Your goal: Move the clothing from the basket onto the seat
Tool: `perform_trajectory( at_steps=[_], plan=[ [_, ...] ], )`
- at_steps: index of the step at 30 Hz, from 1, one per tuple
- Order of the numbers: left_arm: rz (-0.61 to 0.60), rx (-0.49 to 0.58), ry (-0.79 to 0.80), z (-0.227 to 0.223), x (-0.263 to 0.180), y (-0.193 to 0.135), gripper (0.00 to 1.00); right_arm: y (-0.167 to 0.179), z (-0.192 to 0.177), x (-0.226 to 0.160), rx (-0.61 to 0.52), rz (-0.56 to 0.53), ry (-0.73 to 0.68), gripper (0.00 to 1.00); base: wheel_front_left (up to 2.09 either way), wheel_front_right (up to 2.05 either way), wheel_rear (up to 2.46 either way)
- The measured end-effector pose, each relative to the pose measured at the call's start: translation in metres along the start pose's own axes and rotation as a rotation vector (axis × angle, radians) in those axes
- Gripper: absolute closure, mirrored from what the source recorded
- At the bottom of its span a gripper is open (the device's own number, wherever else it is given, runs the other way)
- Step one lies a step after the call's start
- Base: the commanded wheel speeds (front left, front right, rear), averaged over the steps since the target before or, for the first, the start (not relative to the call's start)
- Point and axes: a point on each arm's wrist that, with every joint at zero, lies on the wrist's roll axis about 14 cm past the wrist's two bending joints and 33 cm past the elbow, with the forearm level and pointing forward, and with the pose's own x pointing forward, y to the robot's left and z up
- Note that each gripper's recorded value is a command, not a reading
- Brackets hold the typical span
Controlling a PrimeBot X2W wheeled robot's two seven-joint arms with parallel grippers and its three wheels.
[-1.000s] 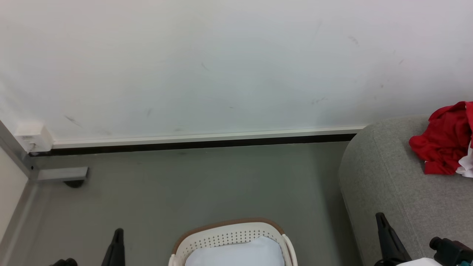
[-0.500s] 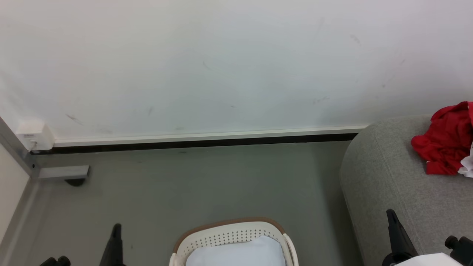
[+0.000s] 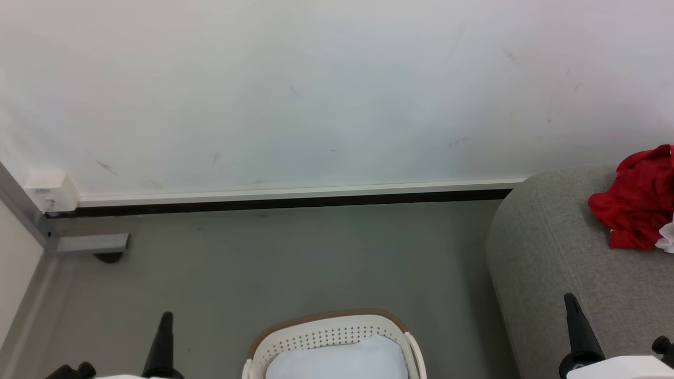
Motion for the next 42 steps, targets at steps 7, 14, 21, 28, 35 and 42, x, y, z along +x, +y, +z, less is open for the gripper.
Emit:
perform_trajectory(
  at_steps=[7, 14, 21, 28, 35, 42],
  plan=[
    [-0.003, -0.082, 0.002, 0.002, 0.003, -0.002, 1.0, -0.001, 0.003, 0.001, 0.071, -0.004, -0.006, 1.0, 0.0, 0.0, 0.0],
    [-0.001, -0.155, 0.002, 0.004, 0.004, -0.002, 1.0, -0.002, 0.007, 0.002, 0.141, -0.009, -0.013, 1.0, 0.0, 0.0, 0.0],
    [-0.007, -0.222, 0.002, 0.006, 0.006, -0.004, 1.0, -0.002, 0.009, 0.004, 0.208, -0.01, -0.018, 1.0, 0.0, 0.0, 0.0],
    [-0.012, -0.285, 0.005, 0.007, 0.008, -0.005, 1.0, -0.002, 0.012, 0.005, 0.269, -0.008, -0.024, 1.0, 0.0, 0.0, 0.0],
    [-0.017, -0.351, 0.009, 0.008, 0.009, -0.006, 1.0, -0.001, 0.016, 0.007, 0.333, -0.004, -0.031, 1.0, 0.0, 0.0, 0.0],
    [-0.026, -0.408, 0.009, 0.01, 0.011, -0.009, 1.0, -0.001, 0.02, 0.008, 0.384, 0.001, -0.038, 1.0, 0.0, 0.0, 0.0]
  ],
)
